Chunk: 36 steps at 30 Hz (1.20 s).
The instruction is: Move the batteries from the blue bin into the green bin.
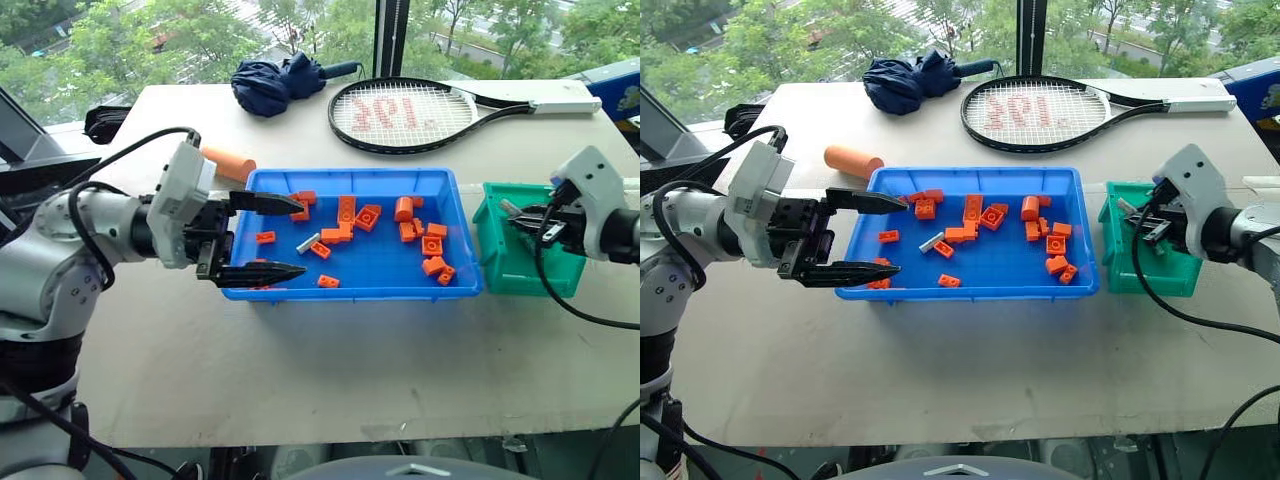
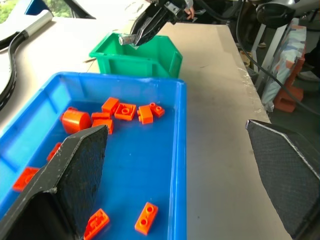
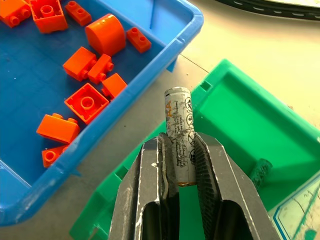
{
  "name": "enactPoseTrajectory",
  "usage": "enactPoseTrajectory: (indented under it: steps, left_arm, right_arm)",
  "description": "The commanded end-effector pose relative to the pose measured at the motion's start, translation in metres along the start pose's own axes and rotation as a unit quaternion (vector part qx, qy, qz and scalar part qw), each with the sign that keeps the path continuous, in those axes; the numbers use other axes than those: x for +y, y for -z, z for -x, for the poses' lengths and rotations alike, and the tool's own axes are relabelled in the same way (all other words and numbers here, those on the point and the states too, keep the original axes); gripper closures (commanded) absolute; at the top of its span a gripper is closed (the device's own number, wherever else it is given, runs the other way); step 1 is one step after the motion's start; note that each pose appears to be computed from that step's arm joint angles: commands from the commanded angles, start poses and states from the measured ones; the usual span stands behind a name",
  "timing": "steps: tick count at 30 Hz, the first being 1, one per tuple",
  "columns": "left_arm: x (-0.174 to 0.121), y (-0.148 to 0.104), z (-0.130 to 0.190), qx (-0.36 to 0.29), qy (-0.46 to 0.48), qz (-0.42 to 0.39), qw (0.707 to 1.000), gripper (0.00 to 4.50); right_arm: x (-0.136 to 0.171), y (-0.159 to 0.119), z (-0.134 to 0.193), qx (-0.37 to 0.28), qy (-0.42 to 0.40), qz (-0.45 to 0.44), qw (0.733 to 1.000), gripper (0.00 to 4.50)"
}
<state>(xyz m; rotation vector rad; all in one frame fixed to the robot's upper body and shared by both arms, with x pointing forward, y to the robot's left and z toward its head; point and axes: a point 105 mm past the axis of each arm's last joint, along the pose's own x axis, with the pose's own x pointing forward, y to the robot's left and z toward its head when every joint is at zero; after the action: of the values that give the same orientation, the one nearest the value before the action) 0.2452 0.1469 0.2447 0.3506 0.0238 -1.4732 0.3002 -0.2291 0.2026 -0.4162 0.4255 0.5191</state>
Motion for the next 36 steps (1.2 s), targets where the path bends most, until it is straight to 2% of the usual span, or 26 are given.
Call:
enactPoseTrajectory:
  steps: [1, 3, 4, 7, 10, 11, 17, 22, 28, 36]
  left_arm:
    - [0.002, -0.005, 0.002, 0.002, 0.008, -0.012, 1.000, 0.00]
    - [0.003, -0.005, 0.004, 0.006, 0.007, -0.013, 1.000, 0.00]
    - [0.004, -0.005, 0.004, 0.008, 0.006, -0.012, 1.000, 0.00]
    - [0.006, -0.002, 0.008, 0.020, -0.002, -0.012, 1.000, 0.00]
    - [0.008, 0.004, 0.017, 0.044, -0.021, -0.005, 0.999, 0.00]
    - [0.010, 0.007, 0.021, 0.050, -0.029, -0.003, 0.998, 0.00]
    - [0.025, 0.023, 0.050, 0.089, -0.106, 0.009, 0.990, 0.00]
    - [0.038, 0.047, 0.069, 0.129, -0.173, 0.007, 0.976, 0.00]
    - [0.061, 0.073, 0.054, 0.141, -0.171, 0.013, 0.975, 0.00]
    - [0.080, 0.104, 0.015, 0.213, -0.108, -0.001, 0.971, 0.00]
  right_arm:
    - [-0.020, -0.001, 0.013, -0.004, 0.049, 0.019, 0.999, 4.50]
    - [-0.022, 0.001, 0.013, -0.001, 0.048, 0.016, 0.999, 3.50]
    - [-0.023, 0.002, 0.013, -0.001, 0.051, 0.015, 0.999, 3.20]
    - [-0.029, 0.003, 0.013, 0.006, 0.069, 0.032, 0.997, 1.86]
    - [-0.028, -0.005, 0.011, -0.007, 0.064, 0.044, 0.997, 0.42]
    - [-0.025, -0.011, 0.009, -0.019, 0.056, 0.049, 0.997, 0.06]
    - [0.025, -0.055, -0.017, -0.122, -0.064, 0.061, 0.989, 0.06]
    - [0.070, -0.080, -0.031, -0.206, -0.170, 0.066, 0.961, 0.06]
    - [0.091, -0.069, -0.027, -0.224, -0.213, 0.061, 0.949, 0.06]
    - [0.098, -0.050, -0.019, -0.213, -0.178, 0.039, 0.960, 0.06]
